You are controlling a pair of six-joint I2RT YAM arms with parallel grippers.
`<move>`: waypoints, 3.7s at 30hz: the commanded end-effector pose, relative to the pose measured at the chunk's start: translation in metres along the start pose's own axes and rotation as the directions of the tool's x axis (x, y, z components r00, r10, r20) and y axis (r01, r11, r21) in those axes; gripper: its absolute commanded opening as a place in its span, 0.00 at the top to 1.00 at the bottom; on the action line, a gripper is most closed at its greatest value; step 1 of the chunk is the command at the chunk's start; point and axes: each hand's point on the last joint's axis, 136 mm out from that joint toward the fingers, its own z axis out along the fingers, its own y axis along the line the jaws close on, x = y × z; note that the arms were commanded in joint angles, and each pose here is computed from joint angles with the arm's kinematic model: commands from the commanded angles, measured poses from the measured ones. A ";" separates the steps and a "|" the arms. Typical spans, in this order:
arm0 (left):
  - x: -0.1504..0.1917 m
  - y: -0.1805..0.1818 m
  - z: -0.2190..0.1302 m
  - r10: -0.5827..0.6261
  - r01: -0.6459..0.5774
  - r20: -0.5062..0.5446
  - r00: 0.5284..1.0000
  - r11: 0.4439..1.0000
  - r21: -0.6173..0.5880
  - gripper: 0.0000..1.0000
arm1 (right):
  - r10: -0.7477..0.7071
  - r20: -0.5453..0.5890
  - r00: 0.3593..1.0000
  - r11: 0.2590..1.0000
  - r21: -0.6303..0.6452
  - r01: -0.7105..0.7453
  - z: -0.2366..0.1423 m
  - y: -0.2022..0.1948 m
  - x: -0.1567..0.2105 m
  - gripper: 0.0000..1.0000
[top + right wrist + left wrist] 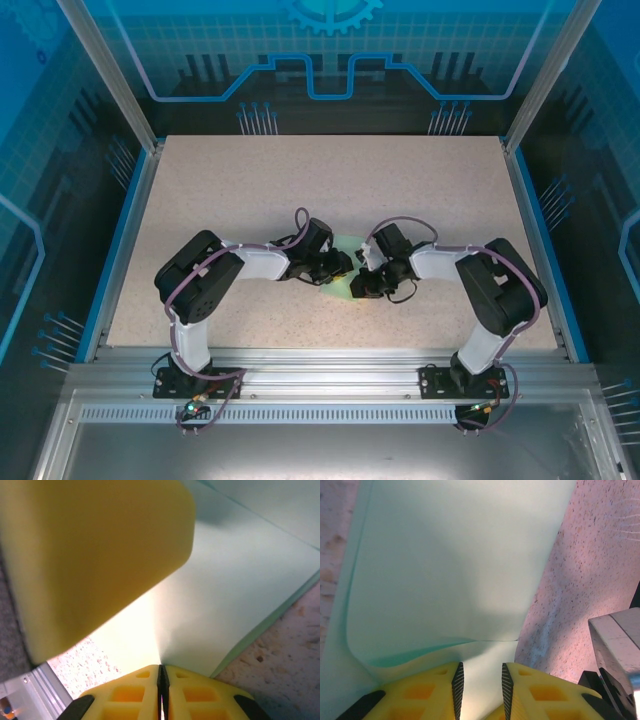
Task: Fold a paper plane with a square sheet of paper (pick it up from the middle)
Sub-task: Fold the triangle a second time at the center of the table.
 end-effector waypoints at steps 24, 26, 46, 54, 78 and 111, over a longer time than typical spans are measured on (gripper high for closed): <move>0.006 0.024 0.004 -0.013 0.011 -0.019 1.000 0.998 -0.057 0.70 | 0.205 -0.150 0.967 0.969 0.171 -0.179 -0.006 -0.032 0.092 0.87; 0.006 0.024 0.005 -0.011 0.010 -0.021 1.000 0.998 -0.057 0.70 | 0.203 -0.142 0.969 0.971 0.156 -0.181 -0.007 -0.028 0.090 0.87; 0.009 0.017 0.005 -0.001 0.000 -0.038 0.999 1.000 -0.022 0.70 | 0.151 0.050 0.987 0.988 -0.036 -0.149 -0.032 0.034 0.025 0.80; 0.010 0.015 0.005 0.001 -0.002 -0.045 0.999 1.000 -0.011 0.70 | 0.182 0.000 0.983 0.983 0.026 -0.182 -0.008 0.011 0.026 0.80; -0.037 0.034 -0.008 0.066 -0.065 0.077 0.995 0.998 -0.017 0.68 | 0.292 -0.053 0.955 0.956 0.058 -0.289 0.011 -0.036 0.064 0.91; 0.005 0.000 0.000 0.080 -0.077 -0.028 0.996 0.994 0.072 0.84 | 0.271 0.007 0.962 0.962 0.012 -0.271 0.004 -0.020 0.040 0.91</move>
